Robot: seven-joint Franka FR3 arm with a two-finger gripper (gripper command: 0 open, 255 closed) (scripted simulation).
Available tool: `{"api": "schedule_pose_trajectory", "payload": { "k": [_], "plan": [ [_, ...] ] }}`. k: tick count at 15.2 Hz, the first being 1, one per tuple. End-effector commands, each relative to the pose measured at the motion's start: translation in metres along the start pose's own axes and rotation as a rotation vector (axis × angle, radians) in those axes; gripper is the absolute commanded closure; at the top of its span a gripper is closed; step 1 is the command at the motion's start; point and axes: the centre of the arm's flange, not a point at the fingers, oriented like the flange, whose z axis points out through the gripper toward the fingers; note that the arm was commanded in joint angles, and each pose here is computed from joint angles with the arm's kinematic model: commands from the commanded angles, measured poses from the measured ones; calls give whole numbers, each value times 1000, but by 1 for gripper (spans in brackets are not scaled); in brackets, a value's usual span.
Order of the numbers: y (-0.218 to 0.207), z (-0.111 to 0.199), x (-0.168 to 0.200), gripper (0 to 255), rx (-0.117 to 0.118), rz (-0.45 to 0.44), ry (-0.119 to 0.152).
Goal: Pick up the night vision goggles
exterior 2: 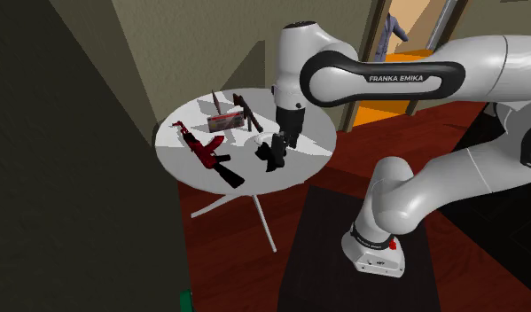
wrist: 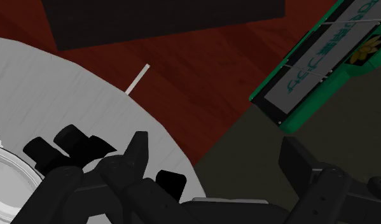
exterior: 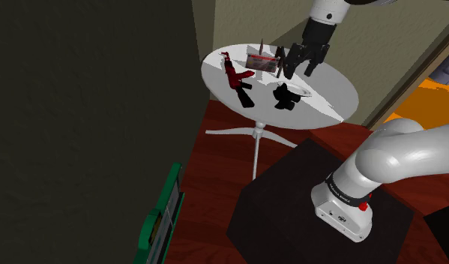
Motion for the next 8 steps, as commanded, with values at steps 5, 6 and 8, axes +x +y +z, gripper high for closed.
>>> {"api": "schedule_pose_trajectory", "payload": {
  "k": [5, 6, 8],
  "plan": [
    [33, 24, 33, 0, -5, 33, 1],
    [42, 30, 40, 0, -6, 41, 1],
    [59, 42, 56, 0, -9, 57, 1]
  ]
}}
